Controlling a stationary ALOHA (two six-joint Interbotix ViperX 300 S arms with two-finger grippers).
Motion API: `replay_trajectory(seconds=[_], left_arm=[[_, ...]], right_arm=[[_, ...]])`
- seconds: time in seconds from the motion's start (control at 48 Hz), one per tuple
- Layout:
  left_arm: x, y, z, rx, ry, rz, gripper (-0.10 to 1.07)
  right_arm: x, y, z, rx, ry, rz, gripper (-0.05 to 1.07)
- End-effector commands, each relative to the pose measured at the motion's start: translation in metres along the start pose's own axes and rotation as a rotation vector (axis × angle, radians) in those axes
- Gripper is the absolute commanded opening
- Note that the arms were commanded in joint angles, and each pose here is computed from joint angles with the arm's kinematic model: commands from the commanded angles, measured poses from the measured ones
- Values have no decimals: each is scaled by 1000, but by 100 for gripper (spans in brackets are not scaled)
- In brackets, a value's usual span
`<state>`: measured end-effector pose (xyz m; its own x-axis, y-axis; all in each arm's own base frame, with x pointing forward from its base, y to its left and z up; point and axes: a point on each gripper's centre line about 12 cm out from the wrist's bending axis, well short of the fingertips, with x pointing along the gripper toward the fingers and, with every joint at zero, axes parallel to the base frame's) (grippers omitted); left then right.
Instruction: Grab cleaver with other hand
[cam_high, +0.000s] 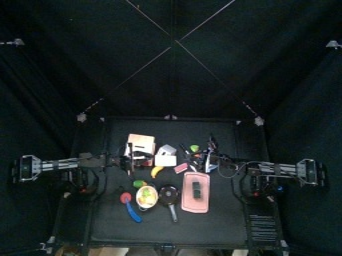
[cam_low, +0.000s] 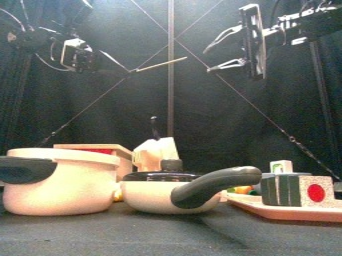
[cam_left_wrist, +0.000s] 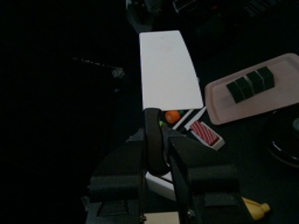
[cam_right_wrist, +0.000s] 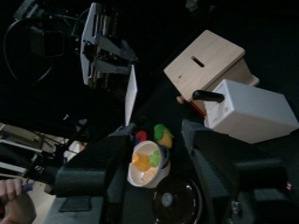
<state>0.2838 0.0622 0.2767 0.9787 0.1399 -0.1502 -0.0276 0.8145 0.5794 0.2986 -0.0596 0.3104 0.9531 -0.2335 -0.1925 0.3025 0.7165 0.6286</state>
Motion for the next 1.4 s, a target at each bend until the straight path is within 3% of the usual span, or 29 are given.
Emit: replay_trajectory(seconds=[0.0,0.542,0.896,1.375], left_arm=[[8,8,11,9,-35,17,41],[31,9,14,13,-87,12,41],[38,10,8,8,-87,15,41],[39,20,5,6,-100,48,41]], right_arm=[[0,12,12,-4,-41,32,89],[15,13,9,-55,-38,24,87],[18,11,7,-49,-37,18,66],[21,10,5,-38,-29,11,48]])
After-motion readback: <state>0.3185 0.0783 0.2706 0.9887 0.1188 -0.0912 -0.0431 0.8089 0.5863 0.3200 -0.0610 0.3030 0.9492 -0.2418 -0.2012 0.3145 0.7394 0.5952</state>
